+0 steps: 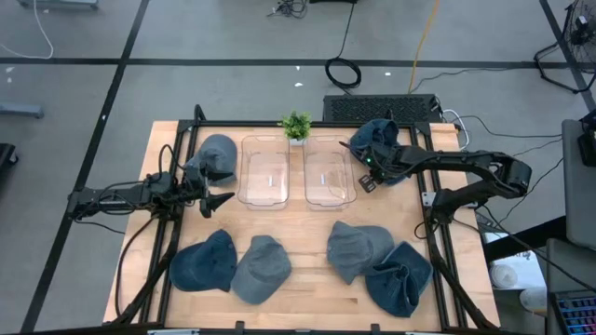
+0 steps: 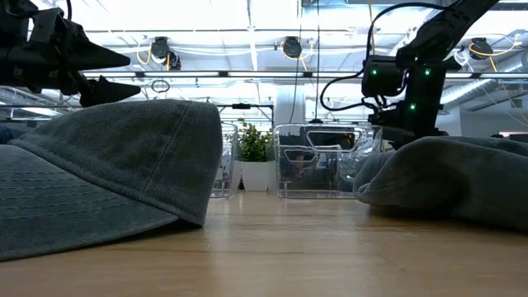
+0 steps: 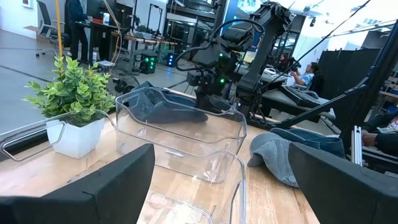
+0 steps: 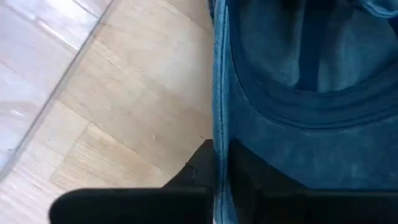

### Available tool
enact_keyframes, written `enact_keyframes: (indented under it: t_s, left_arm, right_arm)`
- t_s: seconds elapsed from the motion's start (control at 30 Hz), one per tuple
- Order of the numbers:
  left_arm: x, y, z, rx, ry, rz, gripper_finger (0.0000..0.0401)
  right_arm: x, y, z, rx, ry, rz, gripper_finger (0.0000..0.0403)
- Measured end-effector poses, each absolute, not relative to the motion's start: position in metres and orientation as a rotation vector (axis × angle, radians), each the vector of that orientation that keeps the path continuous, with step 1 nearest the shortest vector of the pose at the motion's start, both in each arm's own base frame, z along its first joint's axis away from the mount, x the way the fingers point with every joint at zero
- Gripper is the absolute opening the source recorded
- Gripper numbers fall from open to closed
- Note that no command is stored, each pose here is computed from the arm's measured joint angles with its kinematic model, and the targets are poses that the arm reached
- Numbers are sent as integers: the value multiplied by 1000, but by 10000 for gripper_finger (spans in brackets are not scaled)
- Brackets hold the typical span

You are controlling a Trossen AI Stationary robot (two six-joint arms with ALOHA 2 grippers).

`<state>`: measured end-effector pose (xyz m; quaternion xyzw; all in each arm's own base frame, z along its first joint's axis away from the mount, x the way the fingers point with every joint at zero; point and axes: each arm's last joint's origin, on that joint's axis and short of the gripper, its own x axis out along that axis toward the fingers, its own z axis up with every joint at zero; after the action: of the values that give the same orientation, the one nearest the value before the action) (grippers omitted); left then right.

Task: Pick & Place hat
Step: Put the top blue cap into the left transparent bin

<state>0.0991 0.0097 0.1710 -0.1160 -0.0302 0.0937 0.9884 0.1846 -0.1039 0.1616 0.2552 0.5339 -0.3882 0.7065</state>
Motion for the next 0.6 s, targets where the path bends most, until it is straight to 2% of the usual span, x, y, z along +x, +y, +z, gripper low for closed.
enact_keyframes:
  t_s: [0.6]
  left_arm:
    - [99,10,171,-233,-60,189,379]
  right_arm:
    - [175,-94,182,572,1109,-839,1]
